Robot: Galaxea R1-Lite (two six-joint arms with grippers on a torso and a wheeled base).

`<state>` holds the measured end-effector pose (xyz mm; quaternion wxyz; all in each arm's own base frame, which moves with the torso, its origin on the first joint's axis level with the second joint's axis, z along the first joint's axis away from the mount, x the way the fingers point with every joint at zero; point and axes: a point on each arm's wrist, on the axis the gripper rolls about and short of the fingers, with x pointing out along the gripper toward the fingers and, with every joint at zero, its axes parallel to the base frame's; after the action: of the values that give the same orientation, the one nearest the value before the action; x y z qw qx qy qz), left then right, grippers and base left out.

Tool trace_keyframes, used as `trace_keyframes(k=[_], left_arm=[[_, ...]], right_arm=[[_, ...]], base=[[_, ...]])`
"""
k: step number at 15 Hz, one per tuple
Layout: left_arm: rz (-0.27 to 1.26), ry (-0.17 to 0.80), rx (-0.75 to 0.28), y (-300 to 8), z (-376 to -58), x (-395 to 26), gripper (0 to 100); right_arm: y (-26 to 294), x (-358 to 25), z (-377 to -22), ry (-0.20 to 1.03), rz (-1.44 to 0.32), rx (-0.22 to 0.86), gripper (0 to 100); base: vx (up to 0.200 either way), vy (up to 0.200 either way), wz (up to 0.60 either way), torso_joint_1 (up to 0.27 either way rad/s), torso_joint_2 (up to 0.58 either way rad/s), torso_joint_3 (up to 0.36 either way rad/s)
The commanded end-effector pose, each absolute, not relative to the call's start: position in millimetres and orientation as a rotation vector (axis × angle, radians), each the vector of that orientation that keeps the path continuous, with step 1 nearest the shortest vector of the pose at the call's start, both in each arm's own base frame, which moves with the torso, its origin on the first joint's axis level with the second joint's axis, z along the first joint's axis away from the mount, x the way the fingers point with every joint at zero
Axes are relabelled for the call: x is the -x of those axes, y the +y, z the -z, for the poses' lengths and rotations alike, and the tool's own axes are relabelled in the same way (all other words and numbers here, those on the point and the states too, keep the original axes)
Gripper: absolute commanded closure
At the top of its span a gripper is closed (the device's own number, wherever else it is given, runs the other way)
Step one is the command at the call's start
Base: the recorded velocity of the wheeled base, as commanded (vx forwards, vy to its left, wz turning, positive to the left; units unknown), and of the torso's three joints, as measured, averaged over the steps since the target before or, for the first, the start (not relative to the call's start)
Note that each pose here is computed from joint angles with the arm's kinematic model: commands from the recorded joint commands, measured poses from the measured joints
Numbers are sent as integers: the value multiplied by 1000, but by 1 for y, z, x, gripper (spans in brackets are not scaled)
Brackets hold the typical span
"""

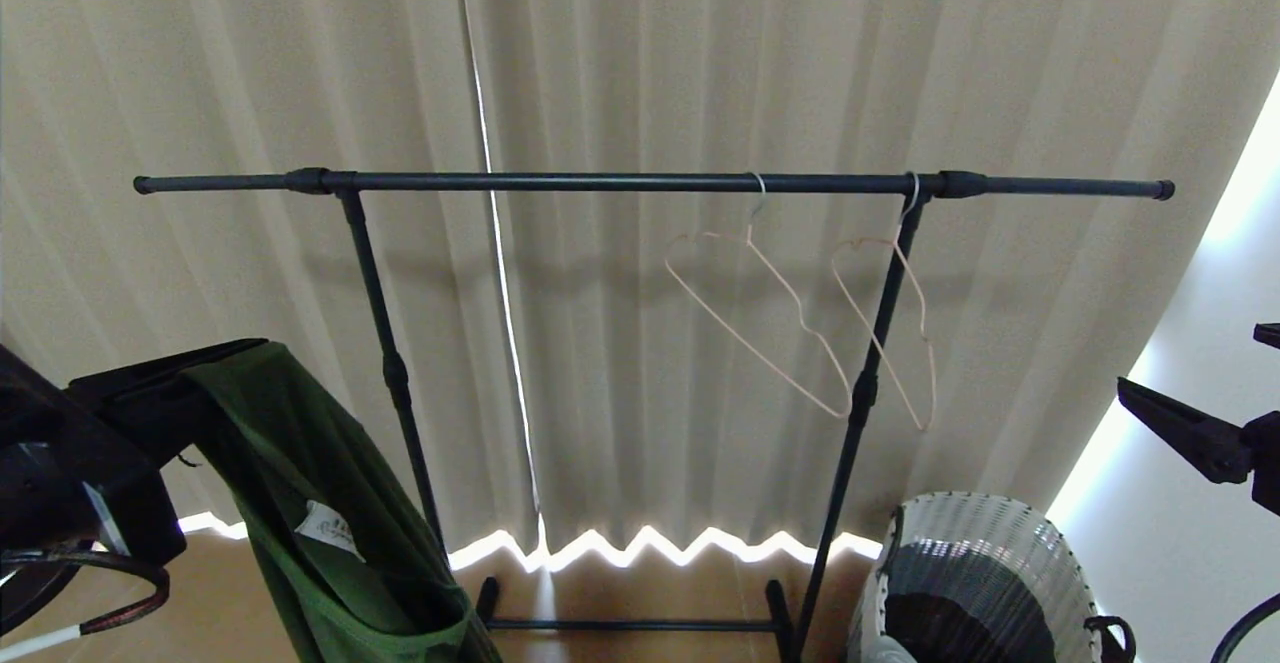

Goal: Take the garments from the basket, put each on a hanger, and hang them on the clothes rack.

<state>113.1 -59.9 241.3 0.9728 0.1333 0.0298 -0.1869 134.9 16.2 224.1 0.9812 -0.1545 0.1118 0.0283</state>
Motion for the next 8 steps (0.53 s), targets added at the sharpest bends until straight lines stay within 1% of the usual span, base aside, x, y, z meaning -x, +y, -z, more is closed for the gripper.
trace_keyframes(k=[1,3,8], left_arm=[[377,61,-272,-60,-240,-113,100],[373,22,-262,-61,-241,-114,100],[377,49,-267,-63,-236,-119,100]], right_arm=[[16,-135,-224,227,-56,312,0],[16,-136,-222,236,-52,313,0],[15,-139,-225,233,-41,313,0]], base=[[0,0,0,0,0,0],[0,0,0,0,0,0],[0,0,0,0,0,0]])
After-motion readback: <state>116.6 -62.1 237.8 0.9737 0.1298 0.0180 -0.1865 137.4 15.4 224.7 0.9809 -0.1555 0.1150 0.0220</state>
